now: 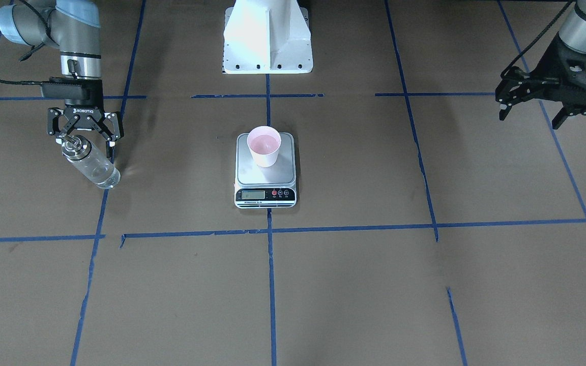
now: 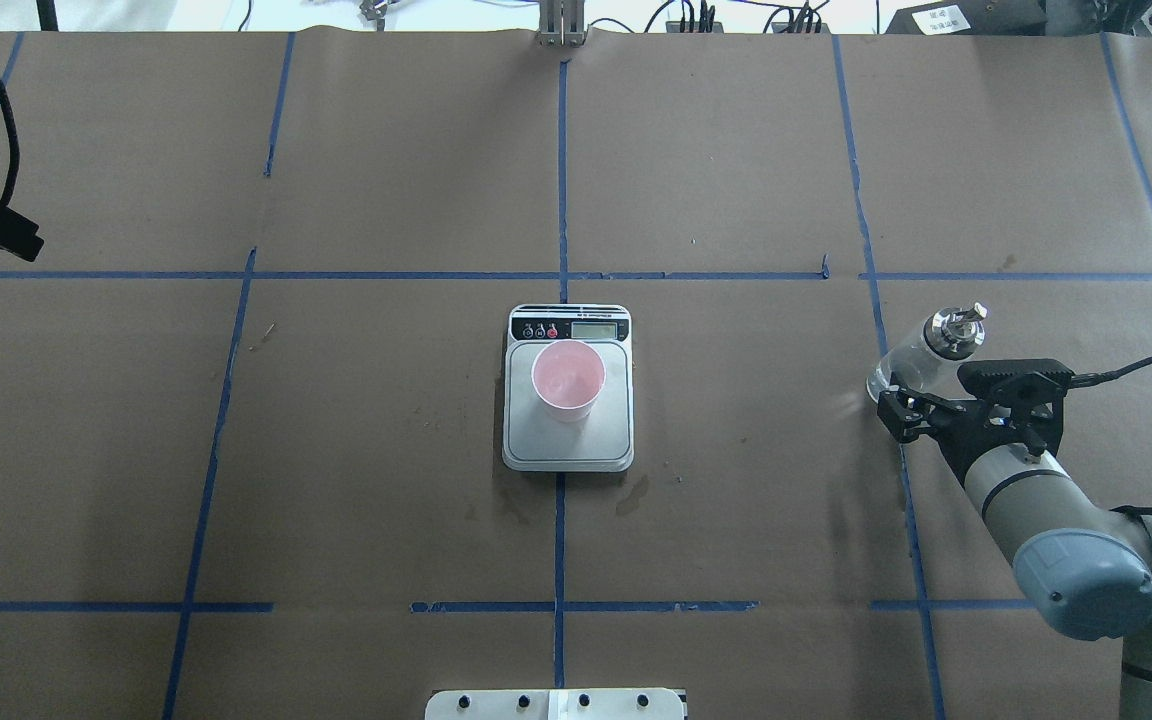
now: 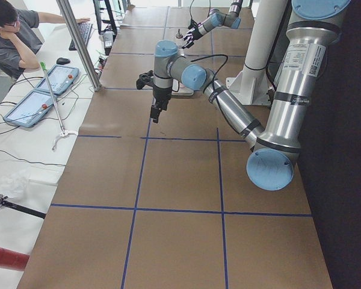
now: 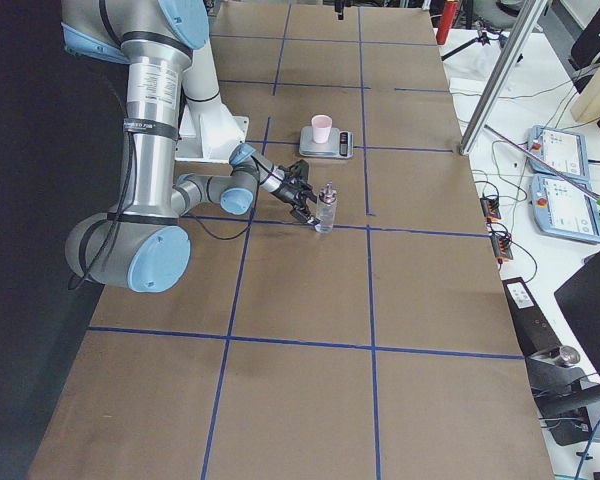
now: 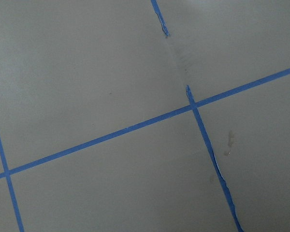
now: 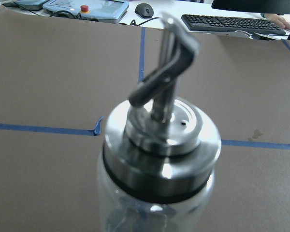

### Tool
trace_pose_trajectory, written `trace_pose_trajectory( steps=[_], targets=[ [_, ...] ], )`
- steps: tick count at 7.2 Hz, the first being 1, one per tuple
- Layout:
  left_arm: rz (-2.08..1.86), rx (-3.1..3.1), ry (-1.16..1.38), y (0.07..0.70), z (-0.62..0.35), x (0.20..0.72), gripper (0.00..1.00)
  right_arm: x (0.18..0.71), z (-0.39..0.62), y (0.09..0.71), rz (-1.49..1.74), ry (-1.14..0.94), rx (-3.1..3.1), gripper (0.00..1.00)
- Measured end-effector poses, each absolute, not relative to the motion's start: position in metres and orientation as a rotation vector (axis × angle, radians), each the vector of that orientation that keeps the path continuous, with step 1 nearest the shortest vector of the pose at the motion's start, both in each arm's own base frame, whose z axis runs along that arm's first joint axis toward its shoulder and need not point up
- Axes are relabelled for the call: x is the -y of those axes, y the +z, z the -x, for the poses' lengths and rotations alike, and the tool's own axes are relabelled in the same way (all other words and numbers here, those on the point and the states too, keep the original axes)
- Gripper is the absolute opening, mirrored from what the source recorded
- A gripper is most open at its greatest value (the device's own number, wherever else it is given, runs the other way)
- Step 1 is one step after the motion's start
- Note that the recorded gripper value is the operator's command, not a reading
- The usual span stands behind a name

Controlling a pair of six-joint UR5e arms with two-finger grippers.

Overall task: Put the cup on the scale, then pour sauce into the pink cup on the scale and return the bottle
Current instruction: 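Close the right gripper around the glass bottle's neck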

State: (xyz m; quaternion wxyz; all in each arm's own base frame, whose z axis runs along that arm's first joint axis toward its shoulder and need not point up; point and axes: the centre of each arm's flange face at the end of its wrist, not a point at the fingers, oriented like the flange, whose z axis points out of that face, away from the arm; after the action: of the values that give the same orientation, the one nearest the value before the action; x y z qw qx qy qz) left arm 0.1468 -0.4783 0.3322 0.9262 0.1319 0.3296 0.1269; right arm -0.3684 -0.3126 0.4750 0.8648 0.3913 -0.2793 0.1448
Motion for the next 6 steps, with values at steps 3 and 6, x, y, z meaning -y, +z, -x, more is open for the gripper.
trace_pose_trajectory(
  steps=[3,6],
  targets=[
    [-0.273,-0.677,0.258,0.3304,-0.1472,0.4792,1.0,0.3182,0.381,0.4714,-0.832,0.304,0.588,1.0],
    [-0.274,-0.68,0.258,0.3289,-0.1476,0.4797,1.0,0.3193,0.3825,0.4735,-0.836,0.29,0.577,1.0]
  ],
)
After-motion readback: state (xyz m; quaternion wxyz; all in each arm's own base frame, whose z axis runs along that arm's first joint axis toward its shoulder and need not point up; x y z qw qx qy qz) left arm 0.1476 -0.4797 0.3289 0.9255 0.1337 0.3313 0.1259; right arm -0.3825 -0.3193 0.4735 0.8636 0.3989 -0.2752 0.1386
